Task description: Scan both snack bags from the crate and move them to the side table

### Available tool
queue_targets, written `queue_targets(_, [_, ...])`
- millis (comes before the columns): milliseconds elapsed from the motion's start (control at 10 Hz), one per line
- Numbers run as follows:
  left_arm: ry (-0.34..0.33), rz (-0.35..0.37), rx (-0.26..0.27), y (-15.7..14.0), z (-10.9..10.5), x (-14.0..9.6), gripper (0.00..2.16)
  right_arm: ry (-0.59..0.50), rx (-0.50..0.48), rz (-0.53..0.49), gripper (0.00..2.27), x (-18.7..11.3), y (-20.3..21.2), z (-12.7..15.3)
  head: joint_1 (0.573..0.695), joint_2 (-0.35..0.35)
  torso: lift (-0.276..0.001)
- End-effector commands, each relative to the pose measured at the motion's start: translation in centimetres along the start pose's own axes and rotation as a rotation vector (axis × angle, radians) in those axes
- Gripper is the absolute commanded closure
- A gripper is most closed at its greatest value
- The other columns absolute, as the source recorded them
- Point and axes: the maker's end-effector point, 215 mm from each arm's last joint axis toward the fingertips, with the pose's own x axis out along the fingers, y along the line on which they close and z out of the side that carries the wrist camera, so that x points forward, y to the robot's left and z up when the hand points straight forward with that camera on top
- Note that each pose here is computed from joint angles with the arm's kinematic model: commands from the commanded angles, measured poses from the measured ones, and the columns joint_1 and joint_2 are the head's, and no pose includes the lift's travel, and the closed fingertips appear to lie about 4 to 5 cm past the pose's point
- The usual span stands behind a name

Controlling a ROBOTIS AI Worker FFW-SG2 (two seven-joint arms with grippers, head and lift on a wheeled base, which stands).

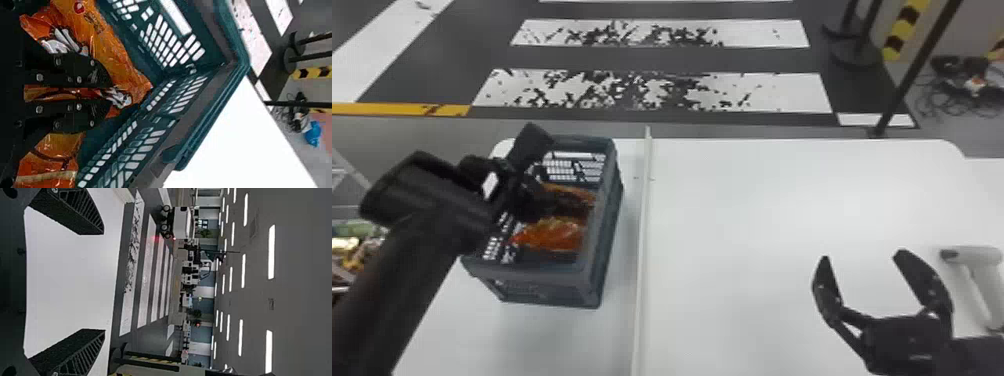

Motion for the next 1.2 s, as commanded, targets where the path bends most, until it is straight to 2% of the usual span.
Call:
queue_targets(0, [-0.077,0.008,-0.057,0.8,1.2,-1.5,2.13,0.0,0.001,0.0,0.03,0.0,0.0,0.0,0.695,0.057,-0.075])
queue_targets(100, [-0.12,0.006,-0.082,0.9,1.9,-2.1,2.13,0.0,0.001,0.0,0.03,0.0,0.0,0.0,0.695,0.061,-0.075])
queue_targets(600, [-0.294,-0.024,-0.237,1.3,2.4,-5.0,2.13,0.007,-0.005,0.003,0.03,0.0,0.2,-0.2,0.695,0.073,-0.075])
queue_targets(1100, [-0.526,-0.04,-0.378,1.8,3.6,-8.7,2.13,0.018,-0.009,0.006,0.03,0.1,0.3,-0.6,0.695,0.096,-0.075])
